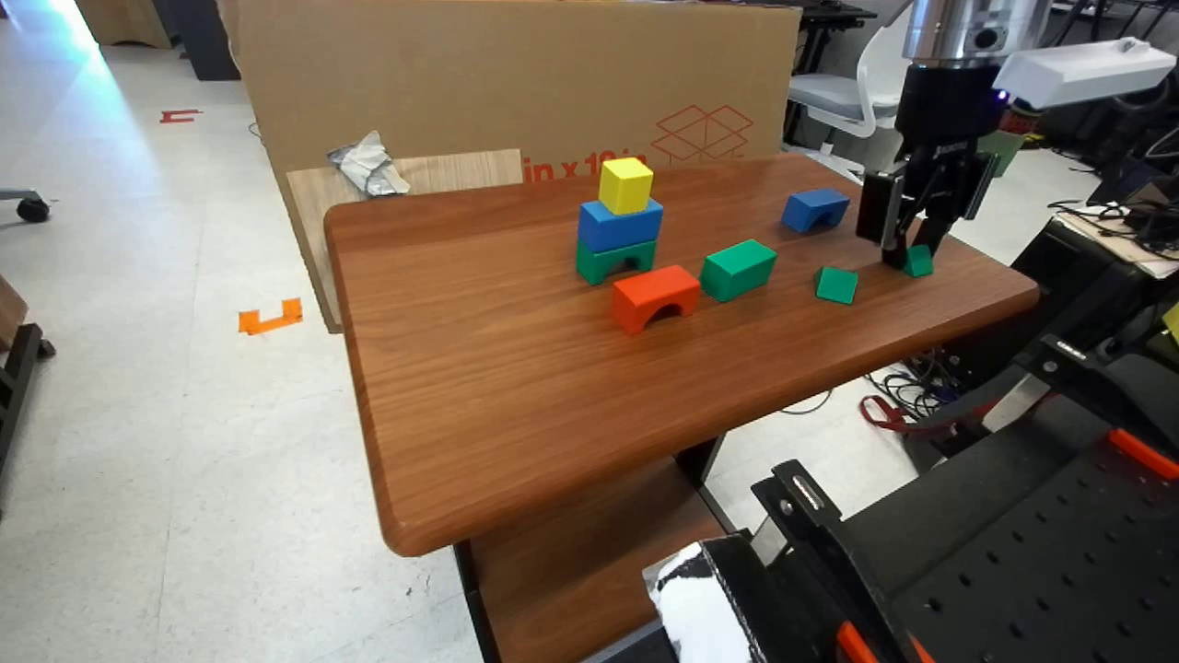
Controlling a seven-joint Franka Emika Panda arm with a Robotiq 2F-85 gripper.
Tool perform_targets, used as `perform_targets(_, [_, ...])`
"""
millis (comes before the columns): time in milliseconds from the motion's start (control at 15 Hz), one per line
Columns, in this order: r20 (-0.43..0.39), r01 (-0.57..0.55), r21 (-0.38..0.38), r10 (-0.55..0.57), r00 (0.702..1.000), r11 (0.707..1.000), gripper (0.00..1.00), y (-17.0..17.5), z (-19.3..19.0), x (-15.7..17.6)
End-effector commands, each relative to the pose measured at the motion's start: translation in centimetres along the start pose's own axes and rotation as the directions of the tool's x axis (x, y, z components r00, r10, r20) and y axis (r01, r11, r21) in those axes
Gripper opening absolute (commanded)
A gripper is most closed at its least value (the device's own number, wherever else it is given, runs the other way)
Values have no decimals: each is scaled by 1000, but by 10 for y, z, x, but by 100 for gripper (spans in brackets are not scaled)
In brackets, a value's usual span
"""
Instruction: Put one green triangular block on the yellow block
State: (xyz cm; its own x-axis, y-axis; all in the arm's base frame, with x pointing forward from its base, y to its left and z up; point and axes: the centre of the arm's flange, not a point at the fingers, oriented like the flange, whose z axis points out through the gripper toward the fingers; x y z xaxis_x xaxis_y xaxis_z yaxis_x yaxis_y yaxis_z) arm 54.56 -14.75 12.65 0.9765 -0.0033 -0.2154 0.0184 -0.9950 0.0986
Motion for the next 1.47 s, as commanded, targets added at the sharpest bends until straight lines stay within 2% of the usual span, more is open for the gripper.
perform_targets(0, [-17,33,16,-33,999,999,15,-4,-9,-6])
perform_targets(267, [-19,3,37,-2,1000,999,15,-9,-30,-22])
perform_targets(533, [-74,-80,47,84,994,996,15,-13,-85,-41])
perform_targets(800, [-139,-143,47,148,979,989,15,-32,-135,-50])
perform_targets(1000, [-199,-166,52,173,965,985,15,-57,-157,-54])
perform_targets(1400, [-255,-168,103,189,948,980,15,-118,-184,-54])
